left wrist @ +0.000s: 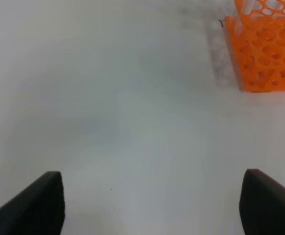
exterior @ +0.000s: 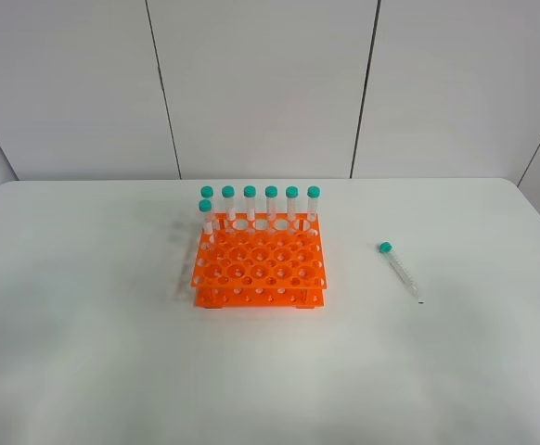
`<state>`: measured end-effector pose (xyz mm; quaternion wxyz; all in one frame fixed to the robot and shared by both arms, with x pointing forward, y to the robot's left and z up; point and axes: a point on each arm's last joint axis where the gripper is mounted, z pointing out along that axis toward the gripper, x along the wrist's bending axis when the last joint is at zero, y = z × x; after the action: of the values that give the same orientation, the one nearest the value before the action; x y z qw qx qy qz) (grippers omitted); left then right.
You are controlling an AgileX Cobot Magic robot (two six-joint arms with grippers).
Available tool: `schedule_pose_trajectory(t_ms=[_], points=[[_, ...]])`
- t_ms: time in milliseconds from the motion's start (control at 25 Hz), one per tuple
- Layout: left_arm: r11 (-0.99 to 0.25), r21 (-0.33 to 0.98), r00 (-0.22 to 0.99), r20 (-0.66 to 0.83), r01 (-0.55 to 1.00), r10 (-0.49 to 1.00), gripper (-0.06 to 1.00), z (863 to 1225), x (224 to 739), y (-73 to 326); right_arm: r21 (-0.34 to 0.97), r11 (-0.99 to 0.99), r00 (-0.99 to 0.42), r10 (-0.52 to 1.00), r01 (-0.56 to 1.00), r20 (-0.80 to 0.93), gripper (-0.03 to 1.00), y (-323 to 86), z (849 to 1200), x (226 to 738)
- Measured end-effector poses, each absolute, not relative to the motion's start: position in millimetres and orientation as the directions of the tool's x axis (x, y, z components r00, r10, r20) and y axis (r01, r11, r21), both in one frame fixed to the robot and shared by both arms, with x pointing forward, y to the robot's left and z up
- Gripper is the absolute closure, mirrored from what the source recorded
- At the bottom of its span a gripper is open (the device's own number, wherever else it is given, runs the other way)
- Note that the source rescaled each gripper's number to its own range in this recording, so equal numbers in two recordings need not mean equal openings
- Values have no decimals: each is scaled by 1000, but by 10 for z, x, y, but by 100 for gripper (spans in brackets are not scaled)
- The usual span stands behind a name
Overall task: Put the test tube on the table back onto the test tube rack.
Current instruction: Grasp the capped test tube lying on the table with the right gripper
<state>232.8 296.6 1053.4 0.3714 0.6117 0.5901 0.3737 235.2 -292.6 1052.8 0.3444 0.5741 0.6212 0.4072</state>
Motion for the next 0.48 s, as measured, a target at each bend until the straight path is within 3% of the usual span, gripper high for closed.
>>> schedule_pose_trajectory(t_ms=[480], points=[[-28,895,24,19,444,1000,-3,10534,2328,2966,907,8,-104,994,420,40,-3,-2926,10573,2345]])
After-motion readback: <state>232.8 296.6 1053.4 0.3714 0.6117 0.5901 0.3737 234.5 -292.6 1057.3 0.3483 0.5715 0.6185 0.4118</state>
